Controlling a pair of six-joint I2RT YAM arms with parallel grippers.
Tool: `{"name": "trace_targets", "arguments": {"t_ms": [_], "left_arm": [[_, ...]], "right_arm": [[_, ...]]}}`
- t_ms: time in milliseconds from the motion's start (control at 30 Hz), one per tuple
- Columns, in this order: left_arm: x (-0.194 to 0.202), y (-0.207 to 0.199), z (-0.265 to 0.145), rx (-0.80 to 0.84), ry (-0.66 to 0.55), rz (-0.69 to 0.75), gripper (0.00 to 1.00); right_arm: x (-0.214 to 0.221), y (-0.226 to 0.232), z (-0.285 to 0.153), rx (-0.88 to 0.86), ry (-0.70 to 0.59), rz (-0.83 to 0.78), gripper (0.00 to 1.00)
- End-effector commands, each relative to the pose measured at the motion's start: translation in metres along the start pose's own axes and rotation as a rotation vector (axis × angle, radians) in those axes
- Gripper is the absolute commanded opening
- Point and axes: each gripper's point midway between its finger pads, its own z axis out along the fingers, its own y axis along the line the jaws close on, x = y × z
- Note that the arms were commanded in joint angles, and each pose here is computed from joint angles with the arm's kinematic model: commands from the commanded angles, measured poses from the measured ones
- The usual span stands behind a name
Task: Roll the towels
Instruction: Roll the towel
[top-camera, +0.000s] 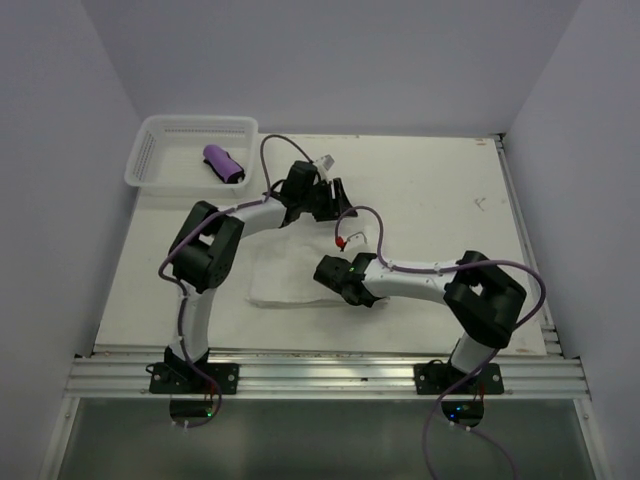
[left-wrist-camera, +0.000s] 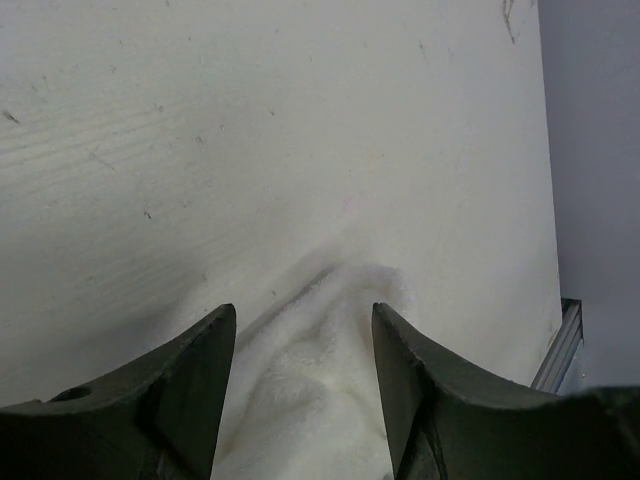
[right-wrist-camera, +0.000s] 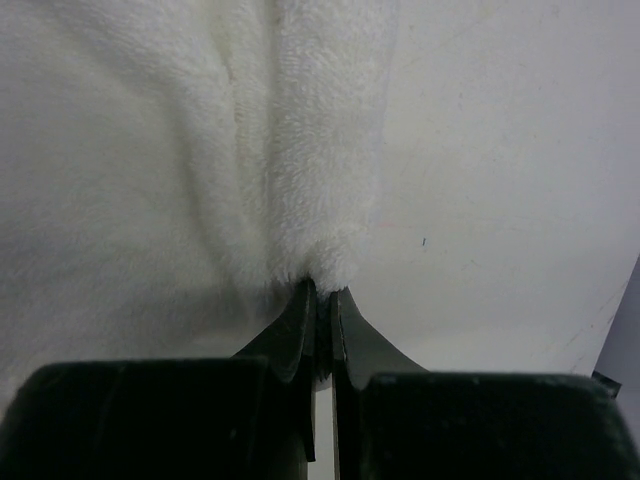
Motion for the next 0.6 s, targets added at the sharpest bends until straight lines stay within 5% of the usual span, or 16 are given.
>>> {"name": "trace_targets", "arguments": {"t_ms": [0, 200, 567], "left_arm": [[-0.031, -0.045, -0.033, 0.107, -0.067, 0.092, 0.61], [-0.034, -0.074, -0.045, 0.187, -0.008, 0.141, 0.61], [0.025, -0.074, -0.014, 0.08, 0.212, 0.23, 0.61]], "right_arm": [[-0.011, -0.004, -0.005, 0.056, -0.03, -0.007, 0.0], [-0.016, 0.001, -0.008, 0.09, -0.036, -0.071, 0.0], [-0.013, 0.01, -0.008, 0.121, -0.03, -0.124, 0.0]]}}
